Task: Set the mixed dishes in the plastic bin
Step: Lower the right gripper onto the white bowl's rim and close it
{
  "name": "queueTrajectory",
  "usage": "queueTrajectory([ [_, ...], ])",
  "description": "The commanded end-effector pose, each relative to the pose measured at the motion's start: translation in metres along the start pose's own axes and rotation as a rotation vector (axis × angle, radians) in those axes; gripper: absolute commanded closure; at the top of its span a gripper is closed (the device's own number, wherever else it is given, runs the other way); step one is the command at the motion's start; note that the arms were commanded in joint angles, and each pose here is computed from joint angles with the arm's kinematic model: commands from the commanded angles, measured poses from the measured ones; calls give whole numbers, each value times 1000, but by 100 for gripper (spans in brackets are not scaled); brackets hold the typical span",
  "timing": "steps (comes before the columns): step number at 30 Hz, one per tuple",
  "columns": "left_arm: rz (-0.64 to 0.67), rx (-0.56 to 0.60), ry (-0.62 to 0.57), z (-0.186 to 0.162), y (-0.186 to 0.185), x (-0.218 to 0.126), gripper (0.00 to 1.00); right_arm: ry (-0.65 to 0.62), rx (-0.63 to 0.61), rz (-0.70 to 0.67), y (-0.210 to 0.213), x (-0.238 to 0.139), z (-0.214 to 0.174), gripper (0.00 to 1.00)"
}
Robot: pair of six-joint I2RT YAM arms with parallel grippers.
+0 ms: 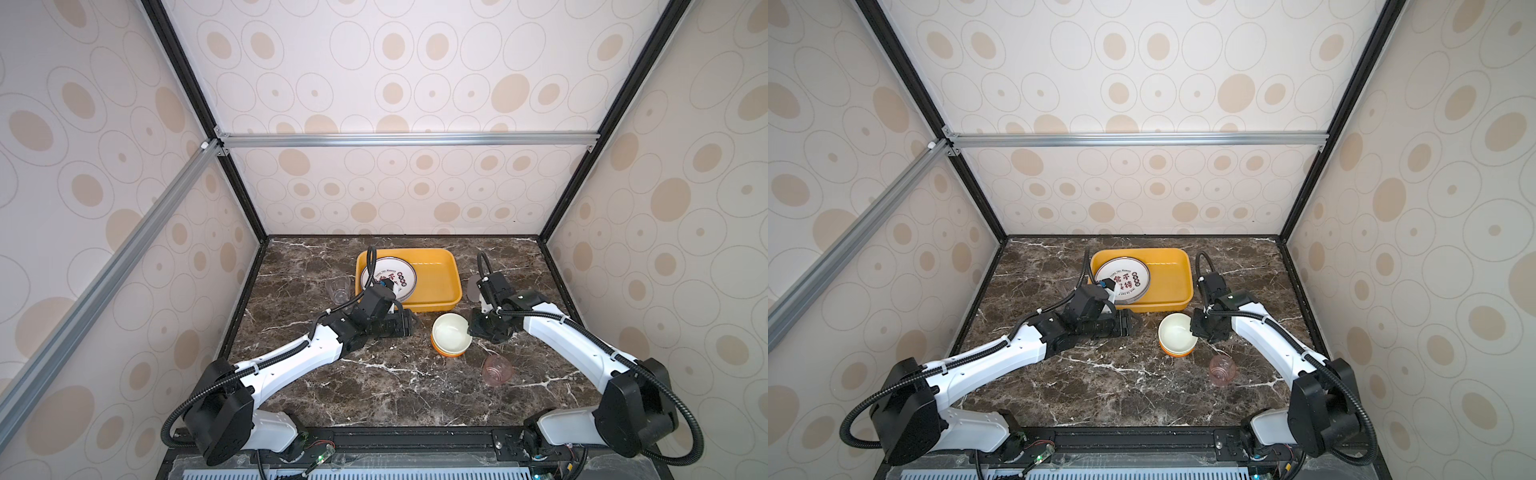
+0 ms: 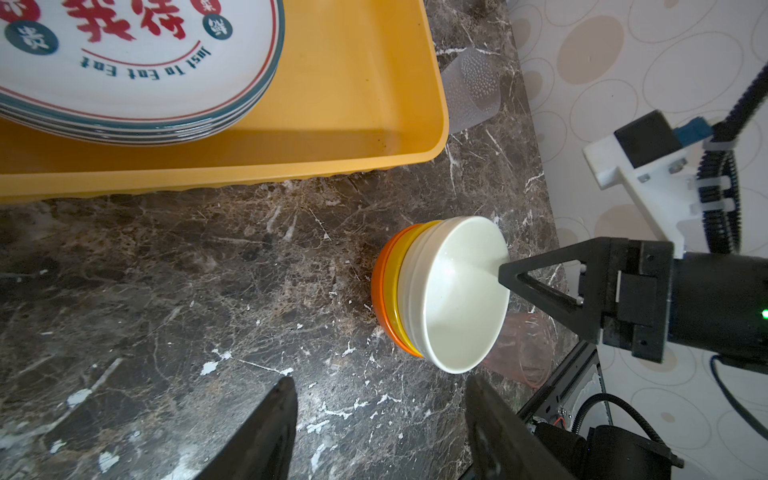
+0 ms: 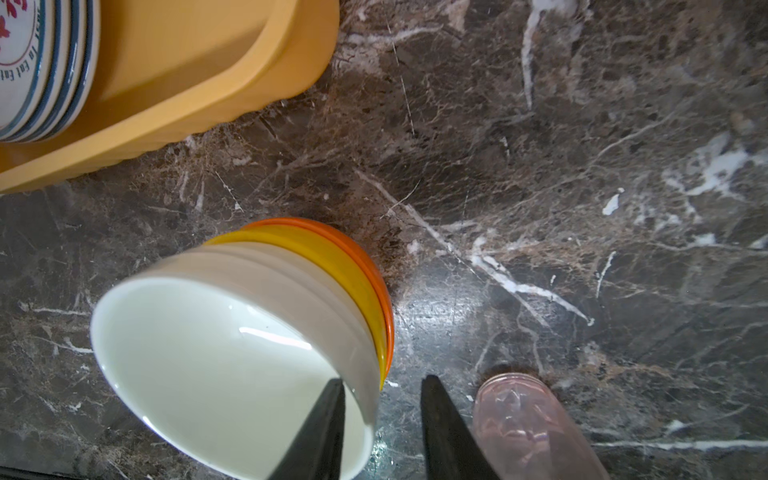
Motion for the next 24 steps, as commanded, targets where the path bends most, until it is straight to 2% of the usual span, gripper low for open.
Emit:
queueTrajectory([
  [1, -9, 27, -14, 3, -9, -1, 36, 28, 15, -12, -3, 8, -6, 68],
  [19, -5, 14, -4, 0, -4, 2, 37, 39, -24, -41, 2, 16, -7, 82],
  [24, -6, 12, -4, 0, -4, 2, 37, 34, -39, -56, 3, 13, -7, 90],
])
Point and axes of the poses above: each gripper's point midway between its finger pads, its own x axis out along the fingers, its own y axis along the line the jaws close on, z = x × y, the point moved 2 cm from there along -x, back along the fingers, and after that the axes turned 13 degrees about -x, right-handed, at the moved point
